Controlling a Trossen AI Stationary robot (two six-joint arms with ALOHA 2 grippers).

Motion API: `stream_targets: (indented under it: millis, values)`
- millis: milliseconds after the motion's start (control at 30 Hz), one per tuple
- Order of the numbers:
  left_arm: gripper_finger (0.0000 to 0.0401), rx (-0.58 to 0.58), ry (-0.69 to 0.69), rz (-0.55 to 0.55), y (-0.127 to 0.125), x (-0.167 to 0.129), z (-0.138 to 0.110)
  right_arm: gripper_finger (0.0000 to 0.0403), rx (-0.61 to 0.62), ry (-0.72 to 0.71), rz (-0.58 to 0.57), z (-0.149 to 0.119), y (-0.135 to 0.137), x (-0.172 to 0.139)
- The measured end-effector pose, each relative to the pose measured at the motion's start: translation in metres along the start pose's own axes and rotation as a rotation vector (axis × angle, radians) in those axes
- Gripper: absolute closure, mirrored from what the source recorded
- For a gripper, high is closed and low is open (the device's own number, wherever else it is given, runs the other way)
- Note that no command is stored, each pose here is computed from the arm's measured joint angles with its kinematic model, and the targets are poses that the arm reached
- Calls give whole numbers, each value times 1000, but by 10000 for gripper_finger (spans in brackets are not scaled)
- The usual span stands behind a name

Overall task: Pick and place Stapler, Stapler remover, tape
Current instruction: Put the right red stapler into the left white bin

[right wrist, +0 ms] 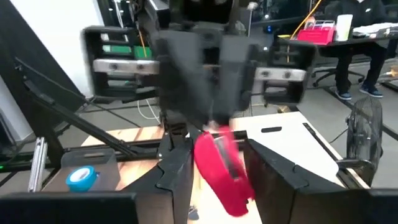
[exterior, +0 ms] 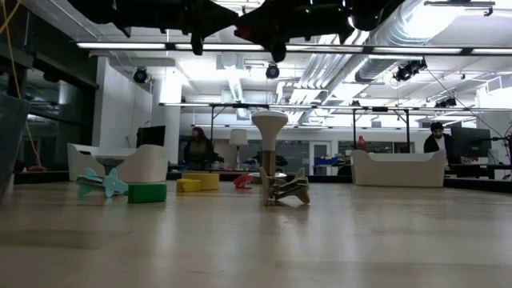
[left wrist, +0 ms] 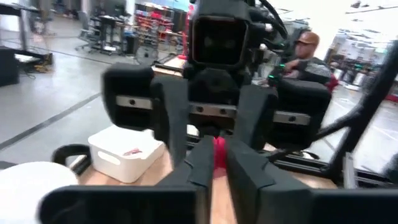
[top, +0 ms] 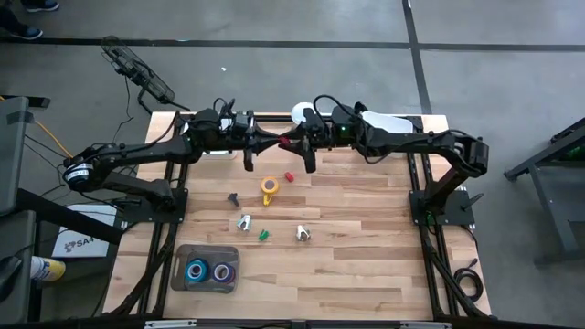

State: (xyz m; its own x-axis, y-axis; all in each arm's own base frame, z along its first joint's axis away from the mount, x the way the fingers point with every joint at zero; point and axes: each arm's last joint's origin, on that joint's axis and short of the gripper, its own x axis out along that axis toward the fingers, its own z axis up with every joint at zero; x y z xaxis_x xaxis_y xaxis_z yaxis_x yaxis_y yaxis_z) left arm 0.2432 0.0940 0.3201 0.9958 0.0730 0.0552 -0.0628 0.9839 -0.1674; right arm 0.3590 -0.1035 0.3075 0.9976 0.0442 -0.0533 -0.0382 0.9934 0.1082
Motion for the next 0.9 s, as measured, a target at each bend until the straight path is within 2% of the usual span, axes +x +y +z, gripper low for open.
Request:
stream_targets:
  millis: [100,900]
  values:
    - [399,-3,6,6,1,0,-1,271,-2,-3,0,0,1,0]
    - [401,-4,10,-4,0,0,-1,269,1,-6,2,1,1,0]
